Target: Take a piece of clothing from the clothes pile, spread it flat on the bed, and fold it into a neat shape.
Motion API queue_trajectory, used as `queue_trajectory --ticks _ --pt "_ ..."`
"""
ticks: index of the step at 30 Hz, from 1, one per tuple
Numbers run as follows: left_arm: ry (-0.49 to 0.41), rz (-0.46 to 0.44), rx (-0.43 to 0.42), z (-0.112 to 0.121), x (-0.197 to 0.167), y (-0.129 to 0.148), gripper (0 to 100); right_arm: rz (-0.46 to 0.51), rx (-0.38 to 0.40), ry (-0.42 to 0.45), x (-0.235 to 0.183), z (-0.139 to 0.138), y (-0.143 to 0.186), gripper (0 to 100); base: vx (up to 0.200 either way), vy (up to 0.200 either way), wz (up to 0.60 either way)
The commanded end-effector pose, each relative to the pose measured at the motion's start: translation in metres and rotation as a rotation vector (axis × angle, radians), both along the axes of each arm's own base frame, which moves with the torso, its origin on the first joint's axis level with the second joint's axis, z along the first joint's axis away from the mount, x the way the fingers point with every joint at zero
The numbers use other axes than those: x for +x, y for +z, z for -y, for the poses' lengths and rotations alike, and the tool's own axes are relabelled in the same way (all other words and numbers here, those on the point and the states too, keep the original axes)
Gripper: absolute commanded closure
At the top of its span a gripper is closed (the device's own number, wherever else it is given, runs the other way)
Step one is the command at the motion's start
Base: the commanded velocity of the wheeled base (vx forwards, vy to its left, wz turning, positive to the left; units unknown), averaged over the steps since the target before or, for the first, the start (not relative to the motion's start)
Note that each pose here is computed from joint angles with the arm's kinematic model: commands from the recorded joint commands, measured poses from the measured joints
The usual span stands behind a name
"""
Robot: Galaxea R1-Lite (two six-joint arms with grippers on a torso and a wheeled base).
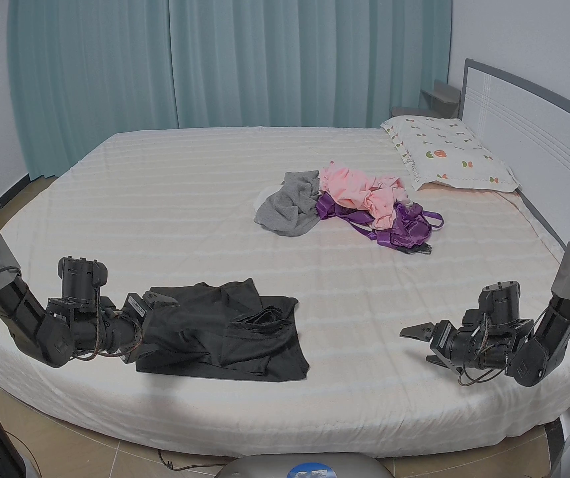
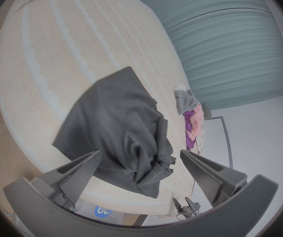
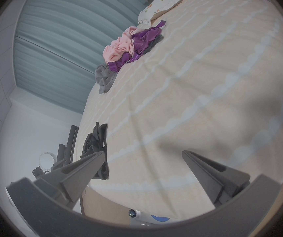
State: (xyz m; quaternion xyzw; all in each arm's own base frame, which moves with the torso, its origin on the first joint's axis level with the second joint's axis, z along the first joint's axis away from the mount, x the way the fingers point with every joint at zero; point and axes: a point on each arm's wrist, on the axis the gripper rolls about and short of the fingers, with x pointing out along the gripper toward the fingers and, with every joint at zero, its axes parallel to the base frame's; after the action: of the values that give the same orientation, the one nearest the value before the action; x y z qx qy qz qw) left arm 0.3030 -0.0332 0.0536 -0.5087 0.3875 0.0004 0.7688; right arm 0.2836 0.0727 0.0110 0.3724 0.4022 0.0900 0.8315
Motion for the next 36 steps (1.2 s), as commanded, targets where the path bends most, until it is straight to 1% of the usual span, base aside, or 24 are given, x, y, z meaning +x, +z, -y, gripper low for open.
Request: queue_trajectory --ticks 1,3,11,16,19,20,21,24,25,30,33,34,35,36 --pt "0.007 -0.060 0.002 -0.003 0.004 -0.020 0 0.003 0.001 0.003 0.000 -0.002 0.001 0 0.000 0.200 0.00" --pt "0.009 -0.071 0.002 -0.003 0.005 -0.024 0 0.003 0.001 0.003 0.000 -0.002 0.001 0 0.000 0.200 0.00" --pt "0.007 -0.070 0.000 -0.002 0.005 -0.024 0 0.012 -0.004 0.020 -0.002 -0.008 0.003 0 0.000 0.200 0.00" --pt "0.005 -0.070 -0.001 -0.002 0.005 -0.024 0 0.040 -0.018 0.023 -0.007 -0.013 0.011 0 0.000 0.200 0.00" --pt "0.005 -0.072 -0.001 -0.002 0.005 -0.024 0 0.049 -0.018 0.029 -0.008 -0.016 0.014 0 0.000 0.000 0.00" --pt "0.004 -0.073 0.000 -0.001 0.005 -0.025 0 0.069 -0.030 0.048 -0.011 -0.026 0.020 0 0.000 0.000 0.00" --pt "0.004 -0.073 0.000 -0.001 0.005 -0.025 0 0.072 -0.032 0.050 -0.012 -0.027 0.020 0 0.000 0.000 0.00" --pt "0.000 -0.074 0.001 0.000 0.005 -0.025 0 0.118 -0.070 0.065 -0.010 -0.051 0.025 0 0.000 0.000 0.00" --pt "0.000 -0.074 0.001 0.000 0.005 -0.025 0 0.121 -0.083 0.069 -0.009 -0.057 0.026 0 0.000 0.000 0.00" --pt "0.001 -0.075 0.003 -0.001 0.005 -0.026 0 0.083 -0.180 0.112 -0.003 -0.096 0.037 0 0.000 0.000 0.00" --pt "0.001 -0.075 0.003 -0.001 0.005 -0.026 0 0.079 -0.237 0.169 -0.003 -0.120 0.039 0 0.000 0.000 0.00" --pt "-0.001 -0.075 0.002 0.000 0.005 -0.026 0 0.080 -0.243 0.178 -0.003 -0.123 0.038 0 0.000 0.000 0.00" --pt "0.000 -0.074 0.004 -0.001 0.005 -0.026 0 0.080 -0.267 0.207 -0.004 -0.134 0.035 0 0.000 0.000 0.00" --pt "-0.002 -0.076 0.005 0.000 0.005 -0.026 0 0.084 -0.284 0.217 -0.003 -0.141 0.034 0 0.000 0.000 0.00"
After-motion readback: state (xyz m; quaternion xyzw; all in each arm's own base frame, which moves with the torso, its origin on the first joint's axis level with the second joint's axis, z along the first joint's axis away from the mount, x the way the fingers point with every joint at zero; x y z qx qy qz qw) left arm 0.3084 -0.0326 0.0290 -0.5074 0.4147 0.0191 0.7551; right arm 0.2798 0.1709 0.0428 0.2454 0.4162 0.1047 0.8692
